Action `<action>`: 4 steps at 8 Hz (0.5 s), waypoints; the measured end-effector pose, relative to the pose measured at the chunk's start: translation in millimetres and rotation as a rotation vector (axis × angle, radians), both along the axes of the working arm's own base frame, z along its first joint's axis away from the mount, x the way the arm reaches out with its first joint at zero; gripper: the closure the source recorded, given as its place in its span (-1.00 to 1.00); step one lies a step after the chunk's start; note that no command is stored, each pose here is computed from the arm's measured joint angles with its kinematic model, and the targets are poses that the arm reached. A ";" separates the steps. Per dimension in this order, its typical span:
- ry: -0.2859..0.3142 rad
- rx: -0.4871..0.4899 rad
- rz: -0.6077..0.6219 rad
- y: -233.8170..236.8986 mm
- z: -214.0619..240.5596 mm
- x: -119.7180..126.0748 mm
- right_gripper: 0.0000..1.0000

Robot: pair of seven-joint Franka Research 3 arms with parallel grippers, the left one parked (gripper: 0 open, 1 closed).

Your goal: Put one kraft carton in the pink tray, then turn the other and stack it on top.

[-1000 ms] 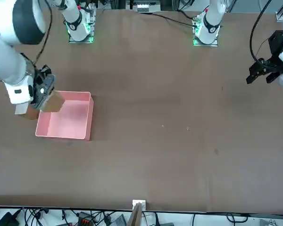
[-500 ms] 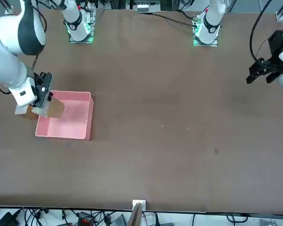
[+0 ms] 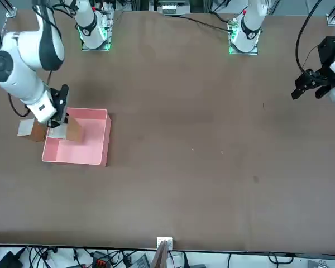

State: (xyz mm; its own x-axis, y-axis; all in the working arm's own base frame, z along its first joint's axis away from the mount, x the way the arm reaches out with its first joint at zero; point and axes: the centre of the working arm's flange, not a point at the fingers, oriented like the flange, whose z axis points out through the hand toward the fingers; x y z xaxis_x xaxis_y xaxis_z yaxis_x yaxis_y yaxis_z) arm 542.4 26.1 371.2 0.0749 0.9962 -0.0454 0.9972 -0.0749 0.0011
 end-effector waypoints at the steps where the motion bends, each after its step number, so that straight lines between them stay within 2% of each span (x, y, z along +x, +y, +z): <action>1: -0.024 0.003 0.016 0.4 -10.3 -3.4 0.96; 4: -0.080 0.007 0.048 1.5 -28.2 -5.1 0.96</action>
State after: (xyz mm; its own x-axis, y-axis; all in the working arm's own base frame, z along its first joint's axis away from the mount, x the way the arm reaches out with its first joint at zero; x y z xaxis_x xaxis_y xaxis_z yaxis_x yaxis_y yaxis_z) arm 537.4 27.6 343.1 0.0302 0.9989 -0.0346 0.9964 -0.0273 0.0804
